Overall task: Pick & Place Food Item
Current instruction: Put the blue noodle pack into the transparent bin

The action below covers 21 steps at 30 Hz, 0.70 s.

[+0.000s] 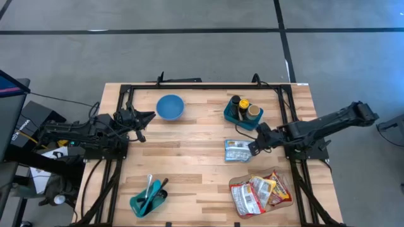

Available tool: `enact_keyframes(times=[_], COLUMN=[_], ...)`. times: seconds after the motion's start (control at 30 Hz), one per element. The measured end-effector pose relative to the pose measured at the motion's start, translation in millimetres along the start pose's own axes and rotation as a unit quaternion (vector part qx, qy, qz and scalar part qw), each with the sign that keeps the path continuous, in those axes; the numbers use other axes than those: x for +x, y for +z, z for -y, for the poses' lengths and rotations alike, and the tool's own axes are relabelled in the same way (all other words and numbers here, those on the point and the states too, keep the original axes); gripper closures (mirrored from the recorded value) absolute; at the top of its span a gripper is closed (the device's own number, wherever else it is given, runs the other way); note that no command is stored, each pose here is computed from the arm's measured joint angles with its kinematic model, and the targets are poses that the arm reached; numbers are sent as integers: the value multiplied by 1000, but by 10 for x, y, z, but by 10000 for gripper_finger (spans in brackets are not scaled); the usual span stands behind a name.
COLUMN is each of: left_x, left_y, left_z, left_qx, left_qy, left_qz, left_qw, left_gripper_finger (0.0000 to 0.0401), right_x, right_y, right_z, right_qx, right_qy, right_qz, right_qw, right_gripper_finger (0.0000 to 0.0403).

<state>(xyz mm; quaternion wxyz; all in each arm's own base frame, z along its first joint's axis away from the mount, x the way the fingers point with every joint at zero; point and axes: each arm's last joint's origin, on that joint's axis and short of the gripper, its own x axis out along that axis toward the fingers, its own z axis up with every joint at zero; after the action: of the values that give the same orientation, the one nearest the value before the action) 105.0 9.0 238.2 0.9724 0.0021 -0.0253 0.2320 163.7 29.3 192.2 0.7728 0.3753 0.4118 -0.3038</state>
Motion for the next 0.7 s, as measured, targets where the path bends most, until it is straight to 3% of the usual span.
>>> enact_keyframes(times=[0.47, 0.57, 0.7], left_x=[0, 0, 0], left_y=[0, 0, 0], left_z=[0, 0, 0], left_qx=[0, 0, 0], left_qy=[0, 0, 0], left_qz=[0, 0, 0], left_qw=[1000, 1000, 1000], left_gripper_finger=[357, 357, 357], right_x=[-16, -23, -26], right_y=[-211, -236, -246], right_z=[97, 85, 85], right_qx=[68, 61, 8], right_qy=[-33, -28, -26], right_qz=[-18, -26, -31], right_qw=[997, 997, 999], right_gripper_finger=[403, 403, 403])
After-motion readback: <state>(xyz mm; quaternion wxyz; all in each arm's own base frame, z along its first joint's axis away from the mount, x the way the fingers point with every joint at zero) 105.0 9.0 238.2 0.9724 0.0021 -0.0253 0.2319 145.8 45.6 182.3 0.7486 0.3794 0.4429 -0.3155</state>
